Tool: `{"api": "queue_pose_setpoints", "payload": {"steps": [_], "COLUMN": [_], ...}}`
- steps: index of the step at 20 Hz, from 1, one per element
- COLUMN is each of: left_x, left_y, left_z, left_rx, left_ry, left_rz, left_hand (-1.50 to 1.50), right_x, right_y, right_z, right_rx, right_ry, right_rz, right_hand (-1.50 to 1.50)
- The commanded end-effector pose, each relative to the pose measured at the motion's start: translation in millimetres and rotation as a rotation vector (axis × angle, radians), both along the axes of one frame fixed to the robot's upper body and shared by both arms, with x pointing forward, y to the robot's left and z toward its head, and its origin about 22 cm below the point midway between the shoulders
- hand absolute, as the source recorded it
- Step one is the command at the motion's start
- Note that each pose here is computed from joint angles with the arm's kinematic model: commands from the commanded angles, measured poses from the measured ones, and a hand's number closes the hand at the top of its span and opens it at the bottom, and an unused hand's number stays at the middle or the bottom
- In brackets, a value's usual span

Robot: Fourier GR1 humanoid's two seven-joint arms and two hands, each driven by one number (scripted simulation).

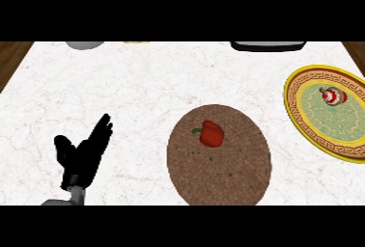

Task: Pick the cupcake from the placemat and place it in the plate

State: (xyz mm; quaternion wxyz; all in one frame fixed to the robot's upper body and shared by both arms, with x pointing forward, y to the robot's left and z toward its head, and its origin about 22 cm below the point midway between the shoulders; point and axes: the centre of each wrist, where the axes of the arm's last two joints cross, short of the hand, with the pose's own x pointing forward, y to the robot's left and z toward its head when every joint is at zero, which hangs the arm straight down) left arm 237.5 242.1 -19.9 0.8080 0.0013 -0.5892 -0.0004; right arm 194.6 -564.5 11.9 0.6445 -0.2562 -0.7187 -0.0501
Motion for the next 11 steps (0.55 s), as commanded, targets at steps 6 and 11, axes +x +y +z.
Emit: {"api": "queue_pose_setpoints", "payload": {"steps": [6, 11], "left_x": [2.4, -7.1], "left_y": [-3, 11], "left_z": [-15, -8], "left_rx": [0.018, -0.002], "left_ry": [0.068, 0.075], "left_rz": [0.015, 0.015], "left_hand": [0.0, 0.0], "right_x": [-36, -77], "right_y": [-3, 5], "right_z": [-4, -29], "right_rx": [-0.077, -0.075], "right_ry": [0.079, 0.079], "right_rz": [0.043, 0.031], "right_hand": [-1.5, -1.5]}}
